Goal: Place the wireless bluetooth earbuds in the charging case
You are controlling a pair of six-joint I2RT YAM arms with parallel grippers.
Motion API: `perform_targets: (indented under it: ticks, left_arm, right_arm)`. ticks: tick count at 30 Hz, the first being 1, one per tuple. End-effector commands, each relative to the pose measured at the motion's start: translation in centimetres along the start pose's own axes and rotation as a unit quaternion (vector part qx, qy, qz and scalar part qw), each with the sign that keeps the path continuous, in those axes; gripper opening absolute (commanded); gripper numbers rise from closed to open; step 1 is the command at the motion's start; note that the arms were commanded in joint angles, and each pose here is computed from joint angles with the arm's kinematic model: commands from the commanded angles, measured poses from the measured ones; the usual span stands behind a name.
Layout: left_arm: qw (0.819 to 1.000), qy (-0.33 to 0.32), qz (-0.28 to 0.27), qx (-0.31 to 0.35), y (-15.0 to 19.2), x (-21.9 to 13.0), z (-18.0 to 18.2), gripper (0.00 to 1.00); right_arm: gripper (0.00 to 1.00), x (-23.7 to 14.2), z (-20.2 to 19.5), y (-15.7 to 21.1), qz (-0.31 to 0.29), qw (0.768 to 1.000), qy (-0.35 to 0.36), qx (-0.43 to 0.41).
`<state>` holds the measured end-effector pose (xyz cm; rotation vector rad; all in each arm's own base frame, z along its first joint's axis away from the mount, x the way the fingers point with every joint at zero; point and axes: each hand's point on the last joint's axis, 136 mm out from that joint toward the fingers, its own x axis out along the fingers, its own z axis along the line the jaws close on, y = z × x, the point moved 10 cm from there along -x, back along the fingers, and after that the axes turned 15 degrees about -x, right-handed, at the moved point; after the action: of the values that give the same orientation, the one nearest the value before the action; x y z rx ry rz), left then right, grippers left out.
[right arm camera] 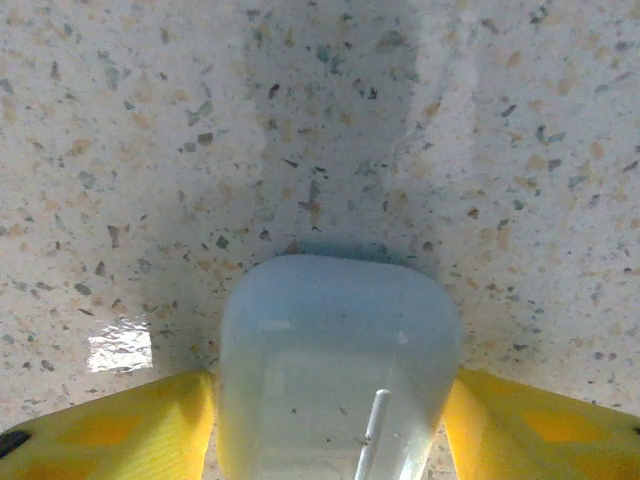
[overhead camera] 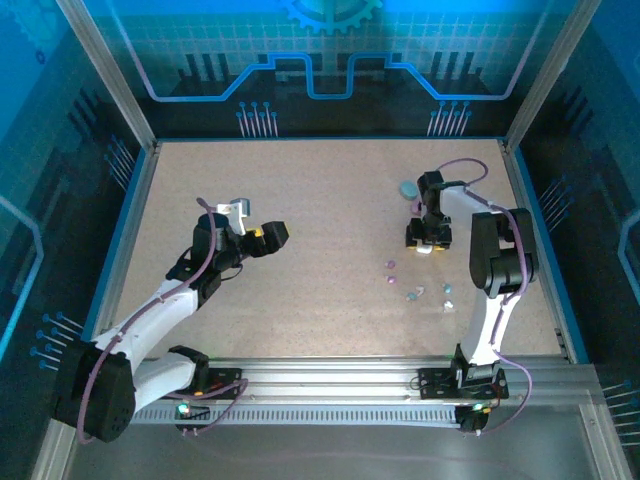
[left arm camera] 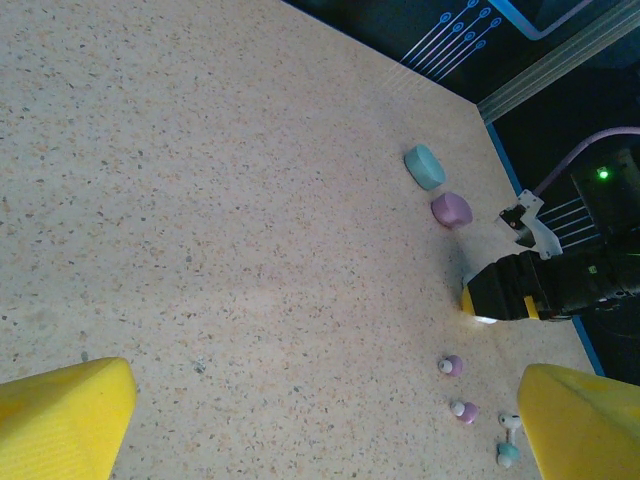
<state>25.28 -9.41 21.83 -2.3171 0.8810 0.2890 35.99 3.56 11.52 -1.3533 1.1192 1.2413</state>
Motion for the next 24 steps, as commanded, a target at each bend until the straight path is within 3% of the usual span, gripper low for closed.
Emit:
perform_targets:
  ticks: [1, 8, 17, 24]
  left_arm:
    - [1.000, 0.005, -0.002, 0.005, -0.3, -0.3, -0.7, 0.99]
    - [1.000, 0.004, -0.004, 0.003, -0.3, -0.4, -0.7, 0.99]
    - [1.000, 0.004, -0.004, 0.000, -0.3, -0.4, -0.8, 0.99]
    - [1.000, 0.004, 0.002, -0.005, -0.2, -0.1, -0.5, 0.99]
  right_arm:
    - [0.62, 1.0, 0.1, 0.3, 0.008, 1.000, 0.003, 0.023]
    - [0.55, 1.2, -0.1, 0.4, -0.005, 0.999, 0.008, 0.040]
    - [0.58, 0.7, -0.9, 0.6, -0.023, 0.998, 0.006, 0.063]
    - [0.54, 1.2, -0.8, 0.6, -0.024, 0.996, -0.011, 0.080]
